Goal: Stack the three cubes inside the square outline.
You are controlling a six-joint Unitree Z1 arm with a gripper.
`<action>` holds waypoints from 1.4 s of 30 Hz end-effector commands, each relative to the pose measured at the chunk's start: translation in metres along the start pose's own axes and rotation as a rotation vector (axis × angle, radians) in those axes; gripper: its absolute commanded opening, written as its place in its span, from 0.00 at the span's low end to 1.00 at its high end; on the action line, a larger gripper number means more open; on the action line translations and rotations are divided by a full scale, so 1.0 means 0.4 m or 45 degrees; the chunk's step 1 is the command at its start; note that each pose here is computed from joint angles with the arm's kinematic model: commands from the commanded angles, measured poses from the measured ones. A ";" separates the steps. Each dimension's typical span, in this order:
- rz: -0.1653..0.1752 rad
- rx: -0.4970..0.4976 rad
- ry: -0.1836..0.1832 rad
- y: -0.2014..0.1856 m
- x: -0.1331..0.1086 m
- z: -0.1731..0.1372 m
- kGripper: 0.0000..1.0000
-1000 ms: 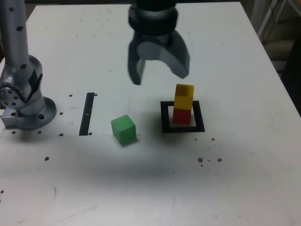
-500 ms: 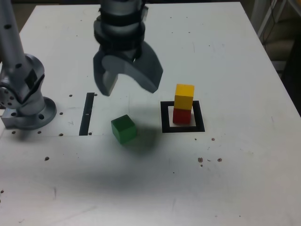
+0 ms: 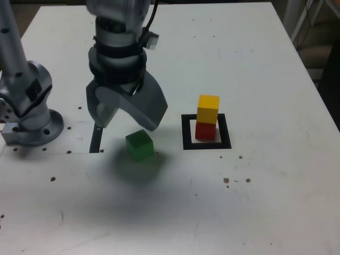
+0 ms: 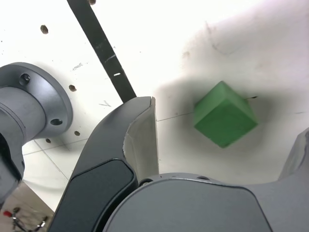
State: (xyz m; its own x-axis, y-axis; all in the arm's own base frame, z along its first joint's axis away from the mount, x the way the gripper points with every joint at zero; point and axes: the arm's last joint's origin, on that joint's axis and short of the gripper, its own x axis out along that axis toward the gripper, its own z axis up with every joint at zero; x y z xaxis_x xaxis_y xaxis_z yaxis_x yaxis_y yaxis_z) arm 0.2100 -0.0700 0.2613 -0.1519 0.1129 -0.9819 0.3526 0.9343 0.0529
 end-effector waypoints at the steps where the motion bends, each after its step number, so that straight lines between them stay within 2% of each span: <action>1: 0.011 0.045 0.001 -0.003 0.004 -0.003 1.00; 5: 0.029 0.173 0.024 -0.003 0.014 -0.008 1.00; 9: 0.050 0.387 0.039 -0.002 0.022 -0.017 1.00; 12: 0.062 0.561 0.028 -0.003 0.024 -0.020 1.00; 15: 0.082 0.663 -0.004 -0.005 0.022 -0.019 1.00; 19: 0.108 0.695 -0.037 -0.006 0.018 -0.014 1.00; 22: 0.119 0.696 -0.043 -0.005 0.020 -0.005 0.99; 30: 0.135 0.695 -0.039 -0.005 0.034 0.024 0.99; 42: 0.128 0.715 -0.006 -0.020 0.085 0.076 0.98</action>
State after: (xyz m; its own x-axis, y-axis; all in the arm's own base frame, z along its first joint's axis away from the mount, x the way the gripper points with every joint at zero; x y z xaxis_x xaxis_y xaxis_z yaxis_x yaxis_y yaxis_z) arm 0.2299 -0.0833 0.2233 -0.0855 0.1884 -0.9784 0.8022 0.5954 0.0445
